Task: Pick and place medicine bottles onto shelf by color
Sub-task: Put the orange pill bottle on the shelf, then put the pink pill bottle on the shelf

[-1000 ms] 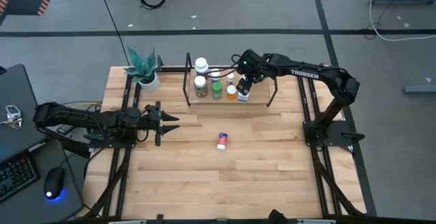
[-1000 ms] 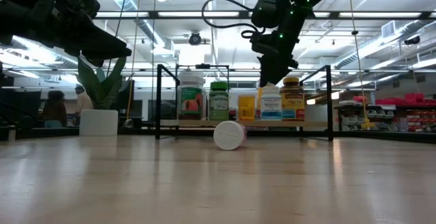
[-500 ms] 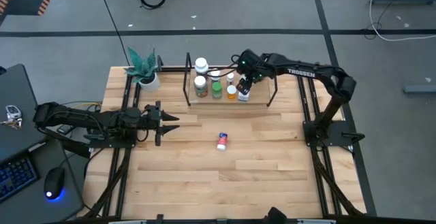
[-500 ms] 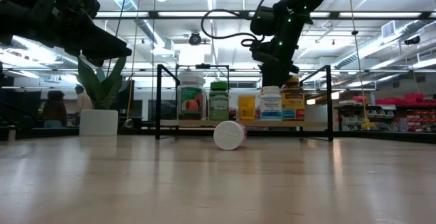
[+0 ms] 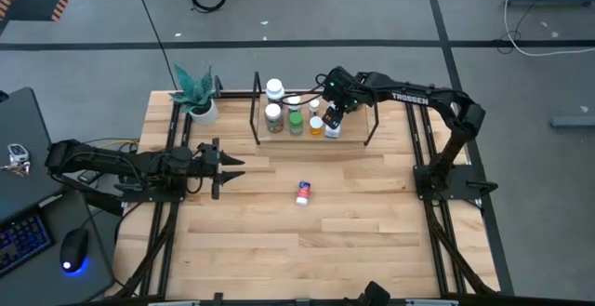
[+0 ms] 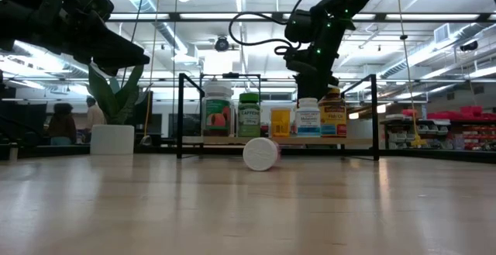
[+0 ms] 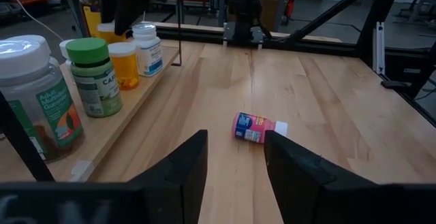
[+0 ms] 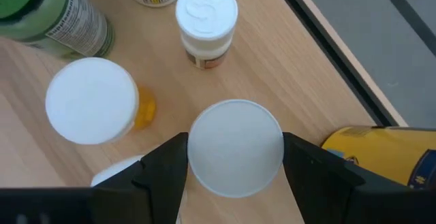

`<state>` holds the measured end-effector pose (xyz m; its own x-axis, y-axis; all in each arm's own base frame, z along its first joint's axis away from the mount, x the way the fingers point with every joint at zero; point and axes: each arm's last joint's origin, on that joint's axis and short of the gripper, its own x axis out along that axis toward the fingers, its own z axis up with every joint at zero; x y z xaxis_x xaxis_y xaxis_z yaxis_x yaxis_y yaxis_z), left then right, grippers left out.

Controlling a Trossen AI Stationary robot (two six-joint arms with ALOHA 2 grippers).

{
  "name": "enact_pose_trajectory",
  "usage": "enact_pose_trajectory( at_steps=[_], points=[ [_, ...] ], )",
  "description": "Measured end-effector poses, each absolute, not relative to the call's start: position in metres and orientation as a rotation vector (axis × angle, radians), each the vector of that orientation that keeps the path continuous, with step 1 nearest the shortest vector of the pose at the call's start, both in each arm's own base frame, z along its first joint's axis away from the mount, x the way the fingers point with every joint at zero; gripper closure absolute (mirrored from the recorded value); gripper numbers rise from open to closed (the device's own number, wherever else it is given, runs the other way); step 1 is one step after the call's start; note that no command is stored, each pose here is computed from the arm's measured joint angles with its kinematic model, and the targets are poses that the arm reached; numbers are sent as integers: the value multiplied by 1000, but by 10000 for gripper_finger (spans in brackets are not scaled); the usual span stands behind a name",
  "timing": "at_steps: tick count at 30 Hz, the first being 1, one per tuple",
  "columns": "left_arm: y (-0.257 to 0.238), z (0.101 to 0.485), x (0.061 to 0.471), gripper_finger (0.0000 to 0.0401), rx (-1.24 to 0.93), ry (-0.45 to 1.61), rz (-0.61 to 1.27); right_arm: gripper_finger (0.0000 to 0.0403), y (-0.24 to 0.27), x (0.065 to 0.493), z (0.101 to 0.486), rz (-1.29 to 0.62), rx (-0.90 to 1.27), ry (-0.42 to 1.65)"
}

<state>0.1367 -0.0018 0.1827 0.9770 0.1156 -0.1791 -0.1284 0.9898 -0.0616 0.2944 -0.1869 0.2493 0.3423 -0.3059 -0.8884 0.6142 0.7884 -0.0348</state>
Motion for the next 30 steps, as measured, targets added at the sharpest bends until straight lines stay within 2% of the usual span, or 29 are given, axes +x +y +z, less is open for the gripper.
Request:
enact_pose_trajectory(
  at_steps=[16,24,30],
  points=[
    [-2,183,137,249,-73,176,123,138,-186,294,251,-610,335,1078],
    [-2,183,137,259,-74,176,123,137,-178,306,293,-604,316,1019],
    [-2,183,137,255,-74,177,123,137,-145,328,319,-505,216,953]
  ],
)
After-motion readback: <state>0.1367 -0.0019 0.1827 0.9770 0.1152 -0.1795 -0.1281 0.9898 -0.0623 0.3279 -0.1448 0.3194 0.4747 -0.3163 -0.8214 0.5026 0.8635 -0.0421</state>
